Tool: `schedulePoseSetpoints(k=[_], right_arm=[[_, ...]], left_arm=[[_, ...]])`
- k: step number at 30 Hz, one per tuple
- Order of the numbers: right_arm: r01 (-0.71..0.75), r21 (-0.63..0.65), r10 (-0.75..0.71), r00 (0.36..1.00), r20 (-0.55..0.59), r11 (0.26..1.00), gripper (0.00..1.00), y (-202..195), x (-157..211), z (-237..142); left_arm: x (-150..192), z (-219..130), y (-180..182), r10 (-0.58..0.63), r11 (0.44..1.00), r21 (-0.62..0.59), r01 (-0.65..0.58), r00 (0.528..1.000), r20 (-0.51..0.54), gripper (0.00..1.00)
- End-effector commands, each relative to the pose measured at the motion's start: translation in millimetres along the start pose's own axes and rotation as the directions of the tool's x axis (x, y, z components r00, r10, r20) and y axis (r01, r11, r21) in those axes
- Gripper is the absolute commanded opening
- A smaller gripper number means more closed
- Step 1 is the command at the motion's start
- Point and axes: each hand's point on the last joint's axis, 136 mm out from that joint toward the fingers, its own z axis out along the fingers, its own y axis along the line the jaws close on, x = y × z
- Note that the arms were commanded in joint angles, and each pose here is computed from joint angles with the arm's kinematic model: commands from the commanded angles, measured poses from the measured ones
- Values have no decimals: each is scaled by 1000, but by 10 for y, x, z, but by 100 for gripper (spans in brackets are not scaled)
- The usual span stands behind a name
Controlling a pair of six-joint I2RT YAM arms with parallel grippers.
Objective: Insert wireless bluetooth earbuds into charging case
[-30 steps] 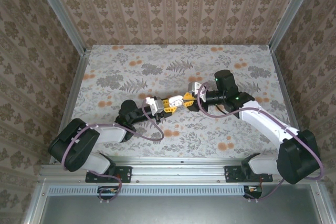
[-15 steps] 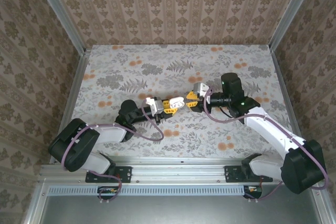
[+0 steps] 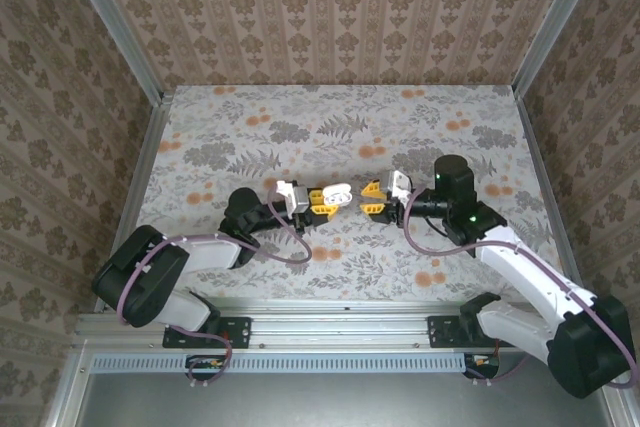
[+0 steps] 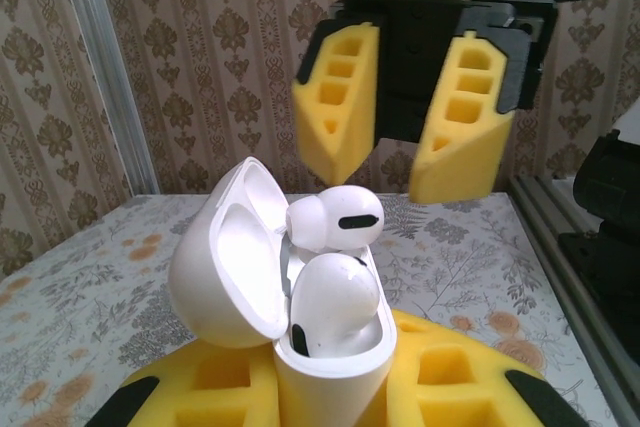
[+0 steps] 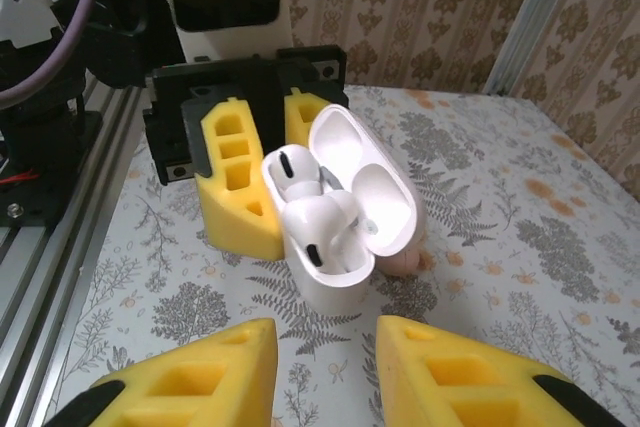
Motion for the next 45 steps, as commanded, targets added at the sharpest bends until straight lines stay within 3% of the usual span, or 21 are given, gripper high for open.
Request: schedulePoseSetpoints(k=[1,9,18,24,29,45], right_arm=[[21,25,-22,999,33,999,33,44,-82,-41],[-1,94,-8,995,95,996,34,56,-91,-109],[17,152,-32,995,91,988,35,26,-162,-148],[-163,238,142,984,105,958,51,-236,-291,-90],[-220,251,188,971,146,943,62,-319,-377,-52],[-317,162,282,938,202,935,72,-391,-555,108]], left_arm=[[-175,38,22,-27,999,24,26,999,47,0],[-286,53,55,-102,995,31,100,993,65,0],[-409,52,42,-153,988,41,150,985,85,0],[-425,59,31,-149,988,42,146,985,87,0],[-431,73,-1,-134,990,49,130,987,86,0],[-401,109,-11,-105,993,62,101,992,76,0]])
